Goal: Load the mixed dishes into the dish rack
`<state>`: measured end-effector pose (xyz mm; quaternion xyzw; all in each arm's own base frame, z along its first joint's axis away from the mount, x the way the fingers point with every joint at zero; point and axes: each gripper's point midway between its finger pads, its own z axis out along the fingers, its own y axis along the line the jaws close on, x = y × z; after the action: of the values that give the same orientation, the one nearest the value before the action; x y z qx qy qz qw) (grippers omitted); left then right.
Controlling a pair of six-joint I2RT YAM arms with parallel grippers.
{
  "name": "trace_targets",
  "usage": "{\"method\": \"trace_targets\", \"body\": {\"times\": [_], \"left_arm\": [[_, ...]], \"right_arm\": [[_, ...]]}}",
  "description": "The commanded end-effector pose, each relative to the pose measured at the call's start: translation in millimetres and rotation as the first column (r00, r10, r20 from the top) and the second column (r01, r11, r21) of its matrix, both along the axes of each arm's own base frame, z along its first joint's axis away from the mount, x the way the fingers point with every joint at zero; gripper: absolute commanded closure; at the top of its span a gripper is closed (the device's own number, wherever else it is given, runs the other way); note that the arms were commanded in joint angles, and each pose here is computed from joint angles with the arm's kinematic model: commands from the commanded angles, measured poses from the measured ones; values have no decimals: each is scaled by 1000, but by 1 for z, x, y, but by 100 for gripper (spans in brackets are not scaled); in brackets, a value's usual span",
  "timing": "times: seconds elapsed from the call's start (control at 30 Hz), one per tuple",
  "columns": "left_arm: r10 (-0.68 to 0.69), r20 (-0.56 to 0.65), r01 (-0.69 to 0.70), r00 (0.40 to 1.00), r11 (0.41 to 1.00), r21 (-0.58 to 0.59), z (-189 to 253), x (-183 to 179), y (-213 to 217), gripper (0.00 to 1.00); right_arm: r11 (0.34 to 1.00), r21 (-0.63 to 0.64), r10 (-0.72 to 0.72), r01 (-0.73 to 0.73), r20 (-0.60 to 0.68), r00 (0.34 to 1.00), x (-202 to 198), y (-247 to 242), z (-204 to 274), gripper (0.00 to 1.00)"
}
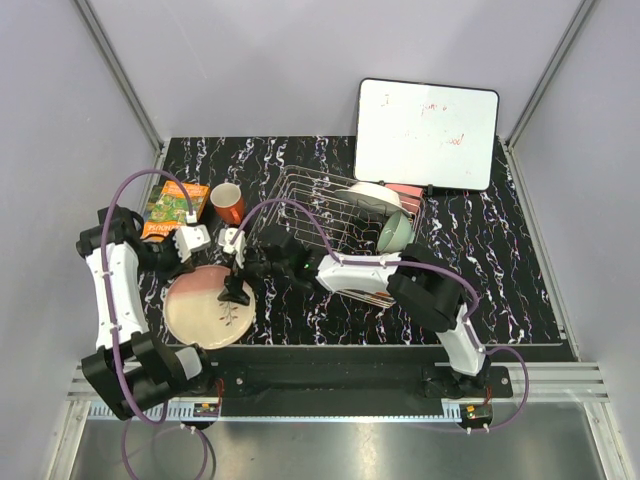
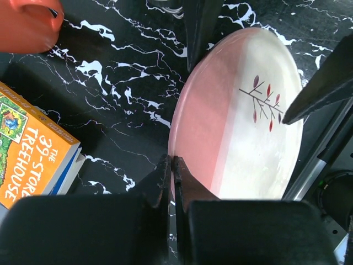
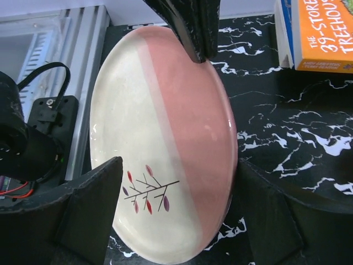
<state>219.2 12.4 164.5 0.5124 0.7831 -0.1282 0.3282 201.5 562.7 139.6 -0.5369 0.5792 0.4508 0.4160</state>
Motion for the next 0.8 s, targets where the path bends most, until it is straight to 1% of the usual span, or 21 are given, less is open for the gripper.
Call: {"method": "trace_targets", "body": {"times": [0.0, 0.03, 0.1, 0.2, 0.3, 0.33, 0.4, 0.57, 0.67, 0.7, 0.73, 0.77], "left_arm": [[-39, 145, 44, 989, 999, -29, 33, 12, -12, 100], [-39, 141, 44, 989, 999, -31, 32, 11, -13, 100], [-37, 141, 41, 989, 999, -27, 32, 10, -12, 100], [-35, 136, 39, 990, 999, -27, 30, 8, -12, 100], [-35, 135, 40, 990, 999, -33, 30, 9, -13, 100], [-34, 140, 39, 990, 999, -34, 32, 10, -13, 100], [-31, 140, 36, 990, 999, -37, 33, 10, -13, 100], [-22, 133, 26, 991, 999, -28, 34, 11, -11, 100], [4, 103, -2, 995, 1000, -21, 28, 11, -5, 100], [25, 82, -23, 996, 999, -22, 24, 11, 0, 100], [42, 61, -41, 997, 999, -20, 17, 12, 5, 100], [74, 15, -73, 997, 997, -32, 6, 12, 13, 100]], "right_arm": [[994, 46, 106, -103, -72, 992, -17, 10, 17, 14], [992, 48, 117, -113, -84, 990, -19, 11, 17, 19], [990, 56, 135, -130, -111, 985, -23, 10, 18, 25], [987, 74, 151, -141, -149, 977, -28, 8, 20, 37], [985, 89, 165, -150, -192, 968, -31, 4, 19, 54], [985, 90, 165, -149, -201, 966, -29, 4, 19, 57], [984, 90, 169, -153, -218, 961, -30, 3, 18, 60], [985, 83, 165, -150, -233, 958, -29, 4, 14, 60], [989, 59, 146, -135, -238, 960, -25, 2, 9, 54], [991, 31, 131, -127, -245, 961, -26, -2, 1, 45], [993, 20, 116, -115, -233, 966, -25, -3, 0, 39], [997, 2, 80, -82, -195, 978, -18, -4, -4, 34]]}}
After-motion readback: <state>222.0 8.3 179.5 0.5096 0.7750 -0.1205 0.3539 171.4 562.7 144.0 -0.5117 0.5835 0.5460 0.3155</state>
